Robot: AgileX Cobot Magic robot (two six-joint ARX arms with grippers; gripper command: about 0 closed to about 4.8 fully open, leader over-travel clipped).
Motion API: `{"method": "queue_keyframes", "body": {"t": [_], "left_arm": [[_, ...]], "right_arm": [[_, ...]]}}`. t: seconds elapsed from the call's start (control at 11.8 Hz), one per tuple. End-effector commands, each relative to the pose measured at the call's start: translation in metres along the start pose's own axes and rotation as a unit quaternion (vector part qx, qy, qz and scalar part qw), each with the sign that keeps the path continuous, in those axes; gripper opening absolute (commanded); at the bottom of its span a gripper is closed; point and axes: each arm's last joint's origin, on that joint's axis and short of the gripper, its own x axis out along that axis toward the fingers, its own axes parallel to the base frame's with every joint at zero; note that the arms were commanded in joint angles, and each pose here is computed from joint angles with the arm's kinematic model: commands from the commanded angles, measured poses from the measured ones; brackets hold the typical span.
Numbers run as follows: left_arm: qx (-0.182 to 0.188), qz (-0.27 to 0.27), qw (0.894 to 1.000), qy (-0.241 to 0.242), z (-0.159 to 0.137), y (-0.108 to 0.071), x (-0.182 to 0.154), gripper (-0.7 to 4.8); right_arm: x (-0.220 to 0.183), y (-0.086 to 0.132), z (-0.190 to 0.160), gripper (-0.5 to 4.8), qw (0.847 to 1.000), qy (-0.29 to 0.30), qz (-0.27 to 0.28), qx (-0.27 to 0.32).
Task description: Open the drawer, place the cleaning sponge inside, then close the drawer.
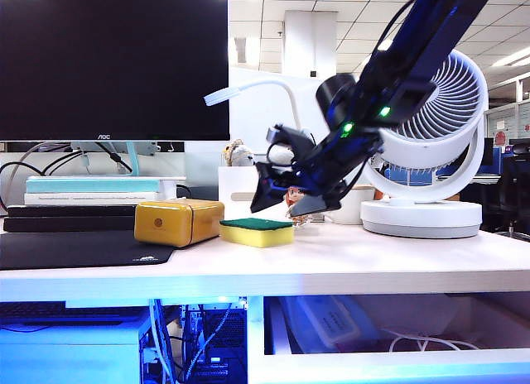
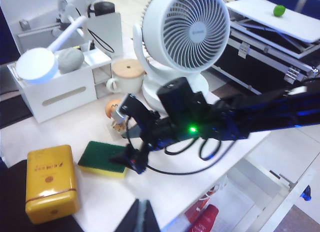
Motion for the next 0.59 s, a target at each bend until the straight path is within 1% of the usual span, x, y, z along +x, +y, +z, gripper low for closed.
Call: {"method": "queue_keyframes", "body": {"t": [0.08, 0.25, 0.51, 0.59], "left_arm": [[0.004, -0.003, 1.000, -0.005, 0.002, 0.000, -0.002, -0.05], [0.004, -0.012, 1.000, 0.000, 0.001, -0.001, -0.002, -0.05], [0.001, -0.060, 0.998, 0.014, -0.002, -0.004, -0.002, -0.05], [0.001, -0.062, 0.998, 0.017, -0.003, -0.004, -0.002, -0.05]], "right_arm": [[0.010, -0.001, 0.004, 4.79, 1.000, -0.011, 0.018, 0.009], [0.017, -0.003, 0.002, 4.79, 1.000, -0.006, 0.018, 0.020], [0.024, -0.001, -0.006, 4.79, 0.999, 0.017, 0.017, 0.027], [0.026, 0.001, -0.010, 4.79, 0.999, 0.029, 0.019, 0.029]]}}
